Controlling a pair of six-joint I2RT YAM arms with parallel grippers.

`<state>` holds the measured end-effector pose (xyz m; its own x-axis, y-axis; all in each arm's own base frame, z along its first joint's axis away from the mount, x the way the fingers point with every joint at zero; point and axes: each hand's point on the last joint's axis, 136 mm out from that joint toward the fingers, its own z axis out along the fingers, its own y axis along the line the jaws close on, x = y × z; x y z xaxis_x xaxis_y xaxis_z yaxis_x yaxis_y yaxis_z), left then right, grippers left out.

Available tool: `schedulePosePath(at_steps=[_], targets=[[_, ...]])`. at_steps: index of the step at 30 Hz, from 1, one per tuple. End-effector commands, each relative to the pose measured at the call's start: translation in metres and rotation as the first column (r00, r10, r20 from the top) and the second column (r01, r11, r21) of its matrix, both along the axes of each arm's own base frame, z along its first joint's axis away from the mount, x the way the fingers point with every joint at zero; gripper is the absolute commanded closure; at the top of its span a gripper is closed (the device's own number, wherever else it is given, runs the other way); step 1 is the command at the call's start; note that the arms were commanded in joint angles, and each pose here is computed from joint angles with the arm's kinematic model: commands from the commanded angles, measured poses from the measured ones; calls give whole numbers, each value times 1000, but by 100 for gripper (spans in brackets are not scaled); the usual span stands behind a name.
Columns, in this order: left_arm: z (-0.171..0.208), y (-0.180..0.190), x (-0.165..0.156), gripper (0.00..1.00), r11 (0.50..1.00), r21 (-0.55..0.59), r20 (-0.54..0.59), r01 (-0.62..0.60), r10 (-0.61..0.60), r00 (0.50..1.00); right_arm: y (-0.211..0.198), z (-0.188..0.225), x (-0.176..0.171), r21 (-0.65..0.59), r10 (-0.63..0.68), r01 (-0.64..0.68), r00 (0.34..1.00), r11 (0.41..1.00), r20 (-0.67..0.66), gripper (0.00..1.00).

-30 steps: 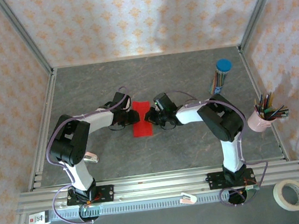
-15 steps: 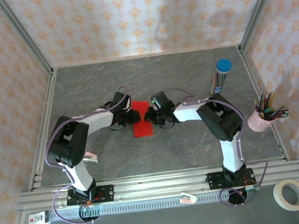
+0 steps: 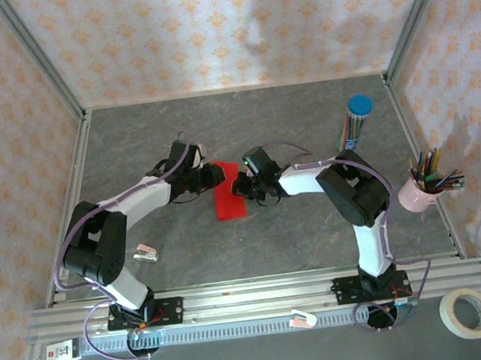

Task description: Fold a paper plane with a square sheet of paper (pick it up from the middle)

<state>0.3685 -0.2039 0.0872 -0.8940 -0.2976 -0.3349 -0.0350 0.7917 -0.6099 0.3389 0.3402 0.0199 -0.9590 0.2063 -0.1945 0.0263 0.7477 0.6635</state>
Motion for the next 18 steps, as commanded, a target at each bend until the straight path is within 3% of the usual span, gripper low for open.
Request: schedulePosePath(at_steps=[1,5,11,18], targets=[[-3,-22,-6,78,990,-138,-41,39,-45,998,-45,-73,-33,-244,-48,11,988,970,-150,94],[-17,-24,-7,88,994,-106,-86,40,-49,995,-47,-77,-35,-253,-50,7,986,967,-160,94],[-43,-23,-8,98,998,34,-143,59,-53,988,-49,-79,-36,-266,-50,4,985,964,-167,94],[-62,-17,-12,100,993,100,-178,67,-48,983,-54,-83,-41,-287,-48,-4,983,958,-176,95]])
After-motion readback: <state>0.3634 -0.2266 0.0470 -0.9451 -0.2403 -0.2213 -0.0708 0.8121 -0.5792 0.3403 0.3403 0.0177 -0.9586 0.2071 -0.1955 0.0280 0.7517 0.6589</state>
